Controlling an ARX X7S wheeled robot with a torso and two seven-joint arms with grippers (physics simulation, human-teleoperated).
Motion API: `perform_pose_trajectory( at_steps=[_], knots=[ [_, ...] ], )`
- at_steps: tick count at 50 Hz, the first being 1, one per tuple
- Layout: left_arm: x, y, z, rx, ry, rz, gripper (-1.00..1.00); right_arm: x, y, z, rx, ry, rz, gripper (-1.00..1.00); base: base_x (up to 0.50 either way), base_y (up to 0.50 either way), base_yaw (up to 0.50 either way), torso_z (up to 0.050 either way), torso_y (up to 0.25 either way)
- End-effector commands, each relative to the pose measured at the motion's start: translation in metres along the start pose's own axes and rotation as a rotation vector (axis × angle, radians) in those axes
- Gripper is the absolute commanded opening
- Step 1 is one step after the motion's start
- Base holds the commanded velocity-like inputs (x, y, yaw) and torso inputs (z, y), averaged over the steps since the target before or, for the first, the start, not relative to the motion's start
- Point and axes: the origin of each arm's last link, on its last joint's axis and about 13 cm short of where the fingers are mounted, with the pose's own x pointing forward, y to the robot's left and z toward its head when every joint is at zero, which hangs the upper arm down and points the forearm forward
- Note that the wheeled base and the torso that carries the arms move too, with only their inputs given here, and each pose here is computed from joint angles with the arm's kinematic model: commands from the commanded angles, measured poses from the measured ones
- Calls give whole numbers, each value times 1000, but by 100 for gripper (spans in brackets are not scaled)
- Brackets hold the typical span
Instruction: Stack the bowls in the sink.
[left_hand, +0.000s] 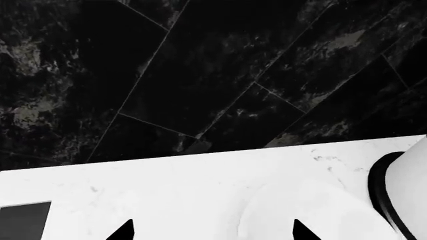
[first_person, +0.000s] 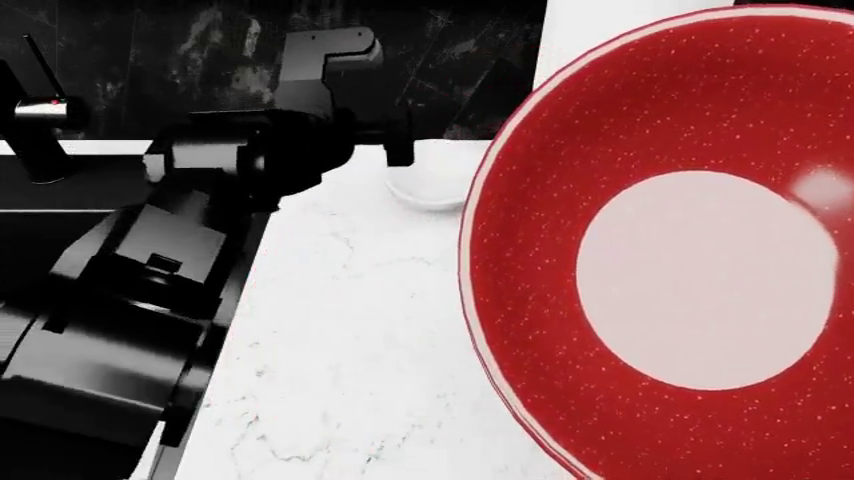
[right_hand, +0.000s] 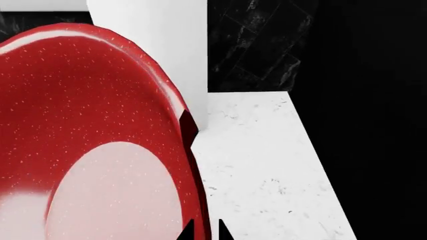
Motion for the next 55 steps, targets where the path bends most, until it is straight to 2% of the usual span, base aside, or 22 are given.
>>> perform_pose_trajectory(
  at_steps=[1,6,12,31,41,55],
  knots=[
    [2,-8,-7,25,50,-15,100,-2,-1,1,0,-31,-8,-100,0,0,0,0,0],
    [2,-12,-9,-30,67,-53,100,-1,0,1,-5,-30,-3,-100,0,0,0,0,0],
    [4,-17,-16,-51,99,-68,100,1,0,0,-4,-24,1,-100,0,0,0,0,0],
    [7,-20,-25,-134,118,9,100,5,2,-2,-7,-13,5,-100,0,0,0,0,0],
    [9,-21,-32,-157,124,18,100,8,1,-3,-6,-10,9,-100,0,0,0,0,0],
    [13,-25,-46,-146,159,10,100,14,2,-4,6,-6,13,-100,0,0,0,0,0]
  ],
)
